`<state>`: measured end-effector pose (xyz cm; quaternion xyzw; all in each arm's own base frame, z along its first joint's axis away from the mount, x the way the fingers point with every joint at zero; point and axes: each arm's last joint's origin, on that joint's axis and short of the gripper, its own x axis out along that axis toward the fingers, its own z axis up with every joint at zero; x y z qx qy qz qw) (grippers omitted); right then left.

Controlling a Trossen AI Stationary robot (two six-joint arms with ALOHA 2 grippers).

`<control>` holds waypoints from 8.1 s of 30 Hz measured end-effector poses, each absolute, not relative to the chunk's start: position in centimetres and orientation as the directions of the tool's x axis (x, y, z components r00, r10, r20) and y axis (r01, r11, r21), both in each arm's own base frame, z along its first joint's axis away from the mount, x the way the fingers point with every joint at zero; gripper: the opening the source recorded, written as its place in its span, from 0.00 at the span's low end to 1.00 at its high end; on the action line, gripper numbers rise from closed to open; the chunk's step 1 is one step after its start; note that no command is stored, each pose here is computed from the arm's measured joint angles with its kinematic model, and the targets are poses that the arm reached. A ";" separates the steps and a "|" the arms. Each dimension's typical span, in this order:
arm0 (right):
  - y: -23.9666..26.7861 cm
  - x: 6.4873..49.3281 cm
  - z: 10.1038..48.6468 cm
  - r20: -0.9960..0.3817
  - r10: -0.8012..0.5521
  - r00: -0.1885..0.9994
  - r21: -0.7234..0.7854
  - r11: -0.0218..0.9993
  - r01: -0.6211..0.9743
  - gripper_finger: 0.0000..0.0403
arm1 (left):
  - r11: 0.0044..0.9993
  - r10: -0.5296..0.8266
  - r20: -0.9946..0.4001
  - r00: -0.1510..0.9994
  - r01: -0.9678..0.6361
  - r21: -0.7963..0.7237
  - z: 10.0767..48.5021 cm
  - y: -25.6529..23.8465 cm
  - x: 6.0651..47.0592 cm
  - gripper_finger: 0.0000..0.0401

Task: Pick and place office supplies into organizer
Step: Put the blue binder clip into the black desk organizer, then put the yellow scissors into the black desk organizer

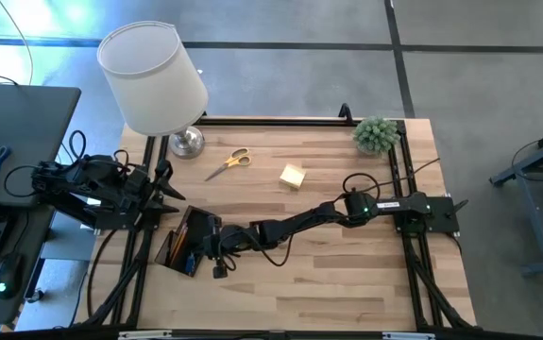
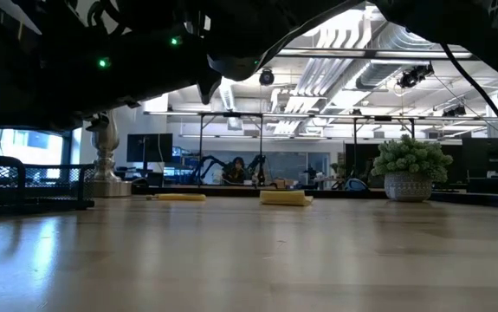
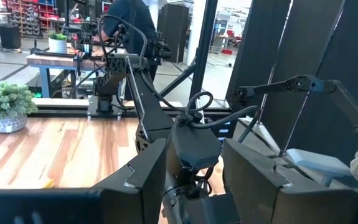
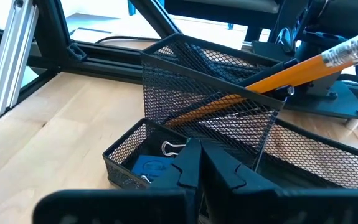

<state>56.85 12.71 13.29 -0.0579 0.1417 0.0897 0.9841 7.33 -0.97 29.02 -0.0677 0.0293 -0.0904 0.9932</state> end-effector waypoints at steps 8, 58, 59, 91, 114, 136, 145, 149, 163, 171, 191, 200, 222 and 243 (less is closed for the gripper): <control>12.7 56.9 13.3 -0.289 0.160 0.944 -0.098 0.976 -0.195 0.01 | 0.974 -0.184 -0.055 0.981 0.175 -0.143 28.9 -1.0 7.3 0.36; 11.4 35.9 20.5 -0.524 -0.278 0.805 -0.126 0.960 0.250 0.16 | 0.918 0.345 -0.527 0.776 -0.395 0.020 24.7 -0.3 15.4 0.36; 11.4 35.4 20.5 -0.509 -0.284 0.813 -0.132 0.959 0.252 0.16 | 0.909 0.371 -0.523 0.768 -0.414 0.036 24.6 -0.2 15.8 0.36; 11.4 31.3 16.8 -0.245 -0.163 0.956 -0.149 0.980 0.129 0.15 | 0.823 0.225 -0.952 0.207 -0.563 0.072 19.1 13.4 22.3 0.36; 11.6 31.4 16.9 -0.249 -0.107 0.962 -0.133 0.988 0.076 0.15 | 0.747 0.234 -0.962 0.138 -0.659 0.087 14.6 18.1 22.4 0.36; 11.6 31.4 16.9 -0.252 -0.081 0.964 -0.101 0.993 0.058 0.15 | 0.762 0.169 -0.974 0.149 -0.647 0.033 13.1 18.8 22.4 0.36; 11.6 31.4 16.9 -0.250 -0.099 0.963 -0.102 0.992 0.076 0.15 | 0.779 0.170 -0.974 0.152 -0.625 0.039 13.1 18.8 22.4 0.19; 11.6 31.4 16.9 -0.250 -0.103 0.963 -0.081 0.993 0.085 0.15 | 0.784 0.171 -0.974 0.151 -0.619 0.041 13.1 18.8 22.4 0.08; 11.6 31.5 17.2 -0.219 -0.105 0.970 0.033 0.993 0.115 0.15 | 0.840 0.117 -0.964 0.241 -0.541 -0.034 14.1 18.4 22.4 0.10; 11.4 31.4 17.1 -0.222 -0.166 0.961 0.071 0.980 0.186 0.15 | 0.871 0.062 -0.920 0.387 -0.471 -0.139 16.7 17.7 22.3 0.08; 10.4 30.4 21.5 -0.083 -0.249 0.965 -0.185 0.955 0.231 0.15 | 0.884 -0.344 -0.546 0.764 0.067 -0.463 25.1 12.8 21.3 0.12; 8.7 29.9 27.0 0.110 -0.097 0.989 -0.434 0.891 0.136 0.28 | 0.848 -0.475 -0.531 0.701 0.204 -0.489 25.9 8.1 22.9 0.12; 11.6 36.2 30.1 -0.226 -0.087 0.970 -0.530 0.847 -0.047 0.35 | 0.835 -0.517 -0.506 0.690 0.274 -0.478 28.3 4.1 22.1 0.12; 11.2 36.4 29.9 -0.235 -0.043 0.971 -0.511 0.855 -0.086 0.04 | 0.839 -0.510 -0.522 0.684 0.262 -0.477 28.1 4.2 22.0 0.20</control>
